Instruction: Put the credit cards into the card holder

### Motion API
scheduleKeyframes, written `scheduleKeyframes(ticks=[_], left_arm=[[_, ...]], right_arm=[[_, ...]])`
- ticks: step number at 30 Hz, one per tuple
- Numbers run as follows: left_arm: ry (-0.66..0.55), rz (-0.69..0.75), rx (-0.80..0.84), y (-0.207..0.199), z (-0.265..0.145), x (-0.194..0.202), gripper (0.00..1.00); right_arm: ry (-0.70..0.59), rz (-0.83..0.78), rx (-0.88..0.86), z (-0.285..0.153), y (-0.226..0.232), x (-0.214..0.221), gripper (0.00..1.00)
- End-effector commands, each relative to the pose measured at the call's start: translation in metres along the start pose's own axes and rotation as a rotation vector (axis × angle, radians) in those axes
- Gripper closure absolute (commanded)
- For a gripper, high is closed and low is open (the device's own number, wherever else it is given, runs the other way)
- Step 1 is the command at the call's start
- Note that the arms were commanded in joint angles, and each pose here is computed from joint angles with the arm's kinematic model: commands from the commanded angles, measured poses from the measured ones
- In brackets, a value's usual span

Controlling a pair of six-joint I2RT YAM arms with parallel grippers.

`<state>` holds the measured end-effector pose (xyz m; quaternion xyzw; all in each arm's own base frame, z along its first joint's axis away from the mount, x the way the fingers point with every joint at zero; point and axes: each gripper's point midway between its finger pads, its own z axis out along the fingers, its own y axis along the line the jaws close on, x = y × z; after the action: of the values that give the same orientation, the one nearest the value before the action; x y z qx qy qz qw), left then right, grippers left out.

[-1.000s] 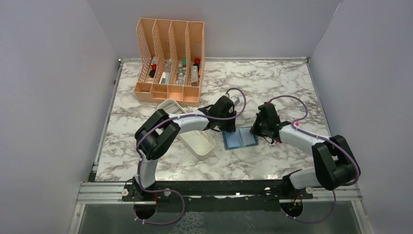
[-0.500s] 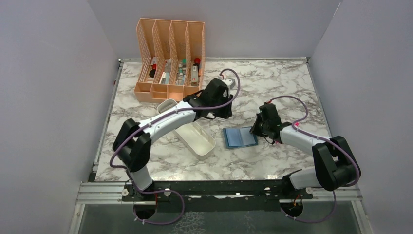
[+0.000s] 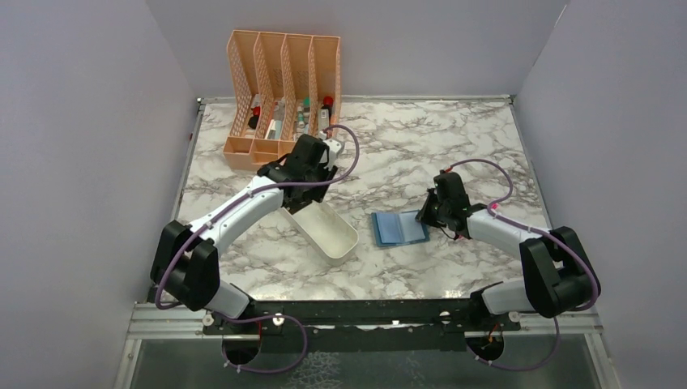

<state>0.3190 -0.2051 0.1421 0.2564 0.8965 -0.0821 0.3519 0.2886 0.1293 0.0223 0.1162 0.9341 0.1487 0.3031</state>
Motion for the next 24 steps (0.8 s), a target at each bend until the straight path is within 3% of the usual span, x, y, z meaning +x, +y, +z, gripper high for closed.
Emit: scheduleKeyframes(ticks=[1,4,10,24], left_arm=[[0.095,0.08,-0.009,0.028,0.006,0.02,0.53],[0.164,0.112,-0.036,0.04,0.014,0.036,0.44],[0.175,0.133,-0.123,0.063,0.017,0.038,0.26],[0.247,0.182,-0.173,0.078,0.04,0.056,0.26]], right_arm=[[0.076,-0.014,0.013,0.0,-0.012,0.022,0.99],[0.076,-0.014,0.008,0.001,-0.011,0.022,0.99],[0.068,-0.014,0.0,-0.001,-0.011,0.021,0.99],[0.073,-0.013,-0.01,-0.001,-0.011,0.022,0.99]])
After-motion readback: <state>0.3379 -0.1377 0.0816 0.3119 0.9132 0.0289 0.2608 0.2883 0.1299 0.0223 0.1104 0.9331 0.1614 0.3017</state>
